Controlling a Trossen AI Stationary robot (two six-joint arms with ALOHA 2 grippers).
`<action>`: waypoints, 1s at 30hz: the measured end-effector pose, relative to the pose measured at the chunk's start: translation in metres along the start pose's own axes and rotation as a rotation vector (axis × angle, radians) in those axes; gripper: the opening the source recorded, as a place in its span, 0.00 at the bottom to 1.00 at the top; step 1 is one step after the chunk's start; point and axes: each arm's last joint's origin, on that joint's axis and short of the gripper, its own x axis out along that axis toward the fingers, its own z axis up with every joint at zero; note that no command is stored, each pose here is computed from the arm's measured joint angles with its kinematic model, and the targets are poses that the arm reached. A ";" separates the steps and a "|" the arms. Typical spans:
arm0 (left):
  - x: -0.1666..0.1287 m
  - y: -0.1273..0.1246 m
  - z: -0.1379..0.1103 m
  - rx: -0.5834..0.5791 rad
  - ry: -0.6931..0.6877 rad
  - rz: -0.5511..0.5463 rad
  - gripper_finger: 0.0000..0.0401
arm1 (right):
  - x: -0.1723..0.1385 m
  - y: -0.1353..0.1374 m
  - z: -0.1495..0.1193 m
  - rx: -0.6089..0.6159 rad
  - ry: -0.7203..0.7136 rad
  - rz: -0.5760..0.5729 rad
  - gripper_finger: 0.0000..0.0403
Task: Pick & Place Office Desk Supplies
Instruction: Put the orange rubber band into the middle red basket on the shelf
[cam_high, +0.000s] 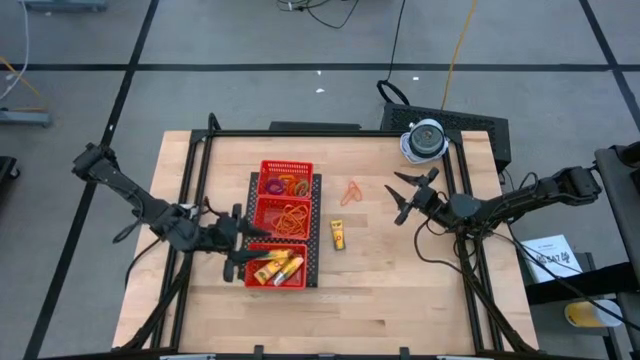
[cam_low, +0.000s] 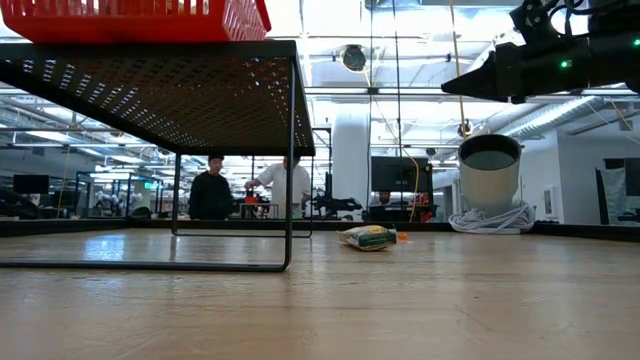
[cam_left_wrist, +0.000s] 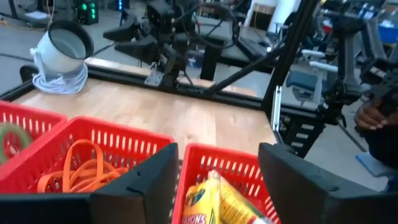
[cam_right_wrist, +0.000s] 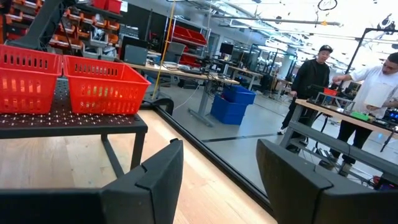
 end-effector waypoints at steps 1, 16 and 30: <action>-0.001 0.000 0.002 0.005 -0.015 -0.005 0.60 | 0.000 0.000 0.000 0.000 0.000 0.000 0.48; -0.007 0.007 0.031 0.205 -0.249 0.088 0.63 | 0.020 0.017 0.001 0.165 0.069 0.341 0.49; 0.012 0.028 0.027 0.151 -0.194 0.214 0.64 | 0.080 0.026 -0.070 0.116 0.566 0.241 0.48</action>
